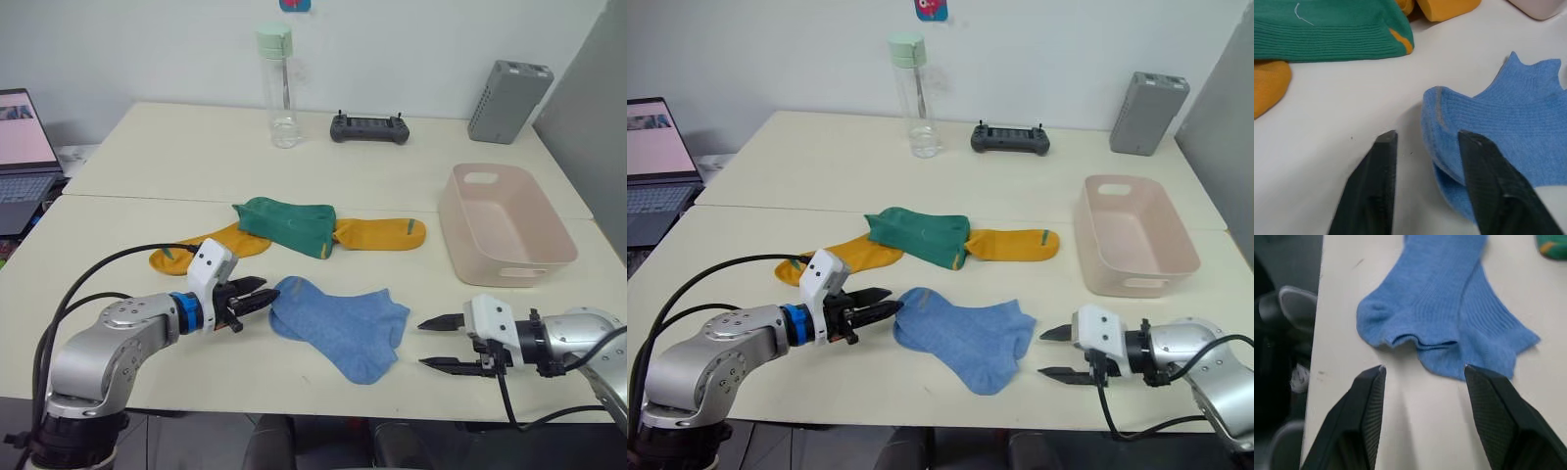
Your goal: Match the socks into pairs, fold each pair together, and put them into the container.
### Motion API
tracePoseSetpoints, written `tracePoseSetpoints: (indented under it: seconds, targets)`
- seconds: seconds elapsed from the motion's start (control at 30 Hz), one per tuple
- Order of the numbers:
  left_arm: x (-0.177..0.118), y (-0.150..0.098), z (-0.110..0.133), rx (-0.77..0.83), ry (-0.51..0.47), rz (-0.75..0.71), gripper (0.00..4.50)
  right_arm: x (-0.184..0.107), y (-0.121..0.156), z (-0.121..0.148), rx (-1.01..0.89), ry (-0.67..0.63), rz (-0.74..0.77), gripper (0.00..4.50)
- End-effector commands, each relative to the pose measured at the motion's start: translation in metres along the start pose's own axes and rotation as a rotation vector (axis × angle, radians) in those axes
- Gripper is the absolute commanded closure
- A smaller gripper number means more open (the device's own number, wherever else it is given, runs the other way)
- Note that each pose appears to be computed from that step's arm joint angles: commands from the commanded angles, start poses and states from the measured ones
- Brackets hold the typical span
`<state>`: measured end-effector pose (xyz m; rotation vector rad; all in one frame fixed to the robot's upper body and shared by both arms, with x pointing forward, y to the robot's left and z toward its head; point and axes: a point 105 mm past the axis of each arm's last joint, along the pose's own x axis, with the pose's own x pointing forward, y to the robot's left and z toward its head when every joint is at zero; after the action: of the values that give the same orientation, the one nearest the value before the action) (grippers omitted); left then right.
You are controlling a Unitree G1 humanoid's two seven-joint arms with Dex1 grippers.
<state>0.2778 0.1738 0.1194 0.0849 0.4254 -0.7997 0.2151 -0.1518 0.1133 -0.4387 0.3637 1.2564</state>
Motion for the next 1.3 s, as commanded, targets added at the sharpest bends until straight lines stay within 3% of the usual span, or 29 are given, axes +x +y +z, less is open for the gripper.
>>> tracePoseSetpoints:
  seconds: [0.03,0.33,0.63,0.7,0.8,0.93,1.0,1.3]
  targets:
    - [0.005,0.006,0.009,0.114,0.009,-0.041,2.04,0.002,0.008,0.016,0.217,-0.091,-0.081,1.74]
    - [0.040,0.011,0.015,0.204,0.033,-0.114,2.04,0.029,0.027,0.008,0.347,-0.021,-0.051,1.74]
    - [0.050,0.009,0.009,0.226,0.064,-0.125,2.04,0.042,0.031,-0.003,0.359,0.015,-0.010,1.74]
    - [0.051,0.009,0.008,0.229,0.070,-0.126,1.99,0.045,0.027,-0.002,0.357,0.007,-0.006,2.16]
    - [0.049,0.009,0.009,0.230,0.071,-0.119,2.60,0.045,0.023,0.002,0.351,-0.002,-0.003,3.06]
    - [0.043,0.008,0.007,0.214,0.074,-0.121,3.86,0.043,0.022,0.005,0.351,-0.003,0.016,4.47]
    - [0.042,0.007,0.005,0.205,0.071,-0.121,4.47,0.042,0.021,0.007,0.354,-0.008,0.017,4.50]
    - [0.021,0.000,0.015,0.069,-0.002,-0.108,4.47,0.025,0.009,0.022,0.361,-0.033,0.004,4.50]
